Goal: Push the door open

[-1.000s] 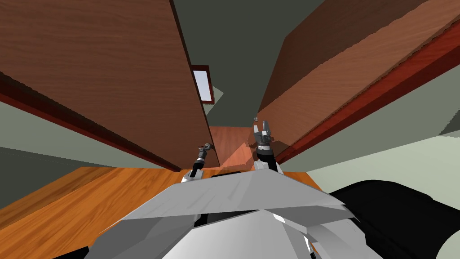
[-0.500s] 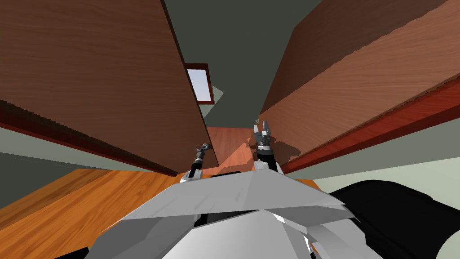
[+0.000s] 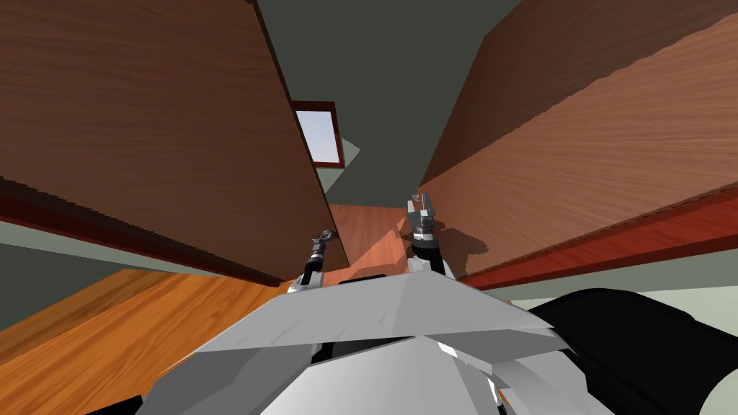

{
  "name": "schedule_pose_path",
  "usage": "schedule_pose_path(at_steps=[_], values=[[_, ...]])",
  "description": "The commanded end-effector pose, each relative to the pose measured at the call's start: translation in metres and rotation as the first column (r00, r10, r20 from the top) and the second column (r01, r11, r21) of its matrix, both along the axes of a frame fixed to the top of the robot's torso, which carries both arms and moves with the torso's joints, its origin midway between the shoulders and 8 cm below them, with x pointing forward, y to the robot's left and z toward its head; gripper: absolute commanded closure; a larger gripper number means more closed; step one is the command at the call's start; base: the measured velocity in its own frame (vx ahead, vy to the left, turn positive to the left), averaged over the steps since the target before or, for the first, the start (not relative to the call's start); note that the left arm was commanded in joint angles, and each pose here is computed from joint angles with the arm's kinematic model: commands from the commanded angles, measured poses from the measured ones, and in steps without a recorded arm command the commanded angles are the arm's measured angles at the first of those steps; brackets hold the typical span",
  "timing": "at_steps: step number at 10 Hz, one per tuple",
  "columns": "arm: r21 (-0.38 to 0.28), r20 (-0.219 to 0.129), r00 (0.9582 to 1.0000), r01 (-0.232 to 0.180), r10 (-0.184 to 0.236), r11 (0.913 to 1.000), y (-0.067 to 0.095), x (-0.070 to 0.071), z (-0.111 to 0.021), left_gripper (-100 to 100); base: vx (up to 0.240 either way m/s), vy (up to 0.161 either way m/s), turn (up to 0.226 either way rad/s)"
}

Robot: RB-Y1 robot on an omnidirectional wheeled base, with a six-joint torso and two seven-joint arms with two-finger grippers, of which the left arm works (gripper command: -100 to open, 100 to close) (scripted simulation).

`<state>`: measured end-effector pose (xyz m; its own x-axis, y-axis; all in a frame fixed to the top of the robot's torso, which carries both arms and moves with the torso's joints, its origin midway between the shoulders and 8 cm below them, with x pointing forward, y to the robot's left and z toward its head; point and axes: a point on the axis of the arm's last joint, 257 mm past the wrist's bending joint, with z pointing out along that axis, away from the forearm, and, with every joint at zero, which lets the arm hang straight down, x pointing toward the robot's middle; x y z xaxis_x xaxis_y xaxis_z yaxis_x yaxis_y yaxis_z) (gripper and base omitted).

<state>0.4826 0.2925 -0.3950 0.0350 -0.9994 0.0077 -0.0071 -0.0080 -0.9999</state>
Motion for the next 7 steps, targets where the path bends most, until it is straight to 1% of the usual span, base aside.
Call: schedule_pose_path(at_steps=[1,2,3,5,6,7], values=[[0.009,0.013,0.9992,-0.037,0.037,0.9993,0.020,0.001,0.005,100,0.162,-0.068,0.051],[0.009,0.012,0.9985,-0.053,0.053,0.9985,0.026,0.000,0.005,100,0.195,-0.097,0.066],[0.009,0.012,0.9985,-0.053,0.053,0.9985,0.026,0.000,0.005,100,0.145,-0.067,0.039],[0.009,0.002,0.9985,-0.055,0.055,0.9985,0.026,-0.002,0.001,100,0.038,0.005,-0.015],[0.009,0.010,0.9985,-0.053,0.053,0.9985,0.026,0.000,0.004,100,-0.017,0.010,-0.009],[0.009,0.012,0.9963,-0.085,0.085,0.9963,0.038,-0.002,0.005,100,0.104,-0.066,0.043]])
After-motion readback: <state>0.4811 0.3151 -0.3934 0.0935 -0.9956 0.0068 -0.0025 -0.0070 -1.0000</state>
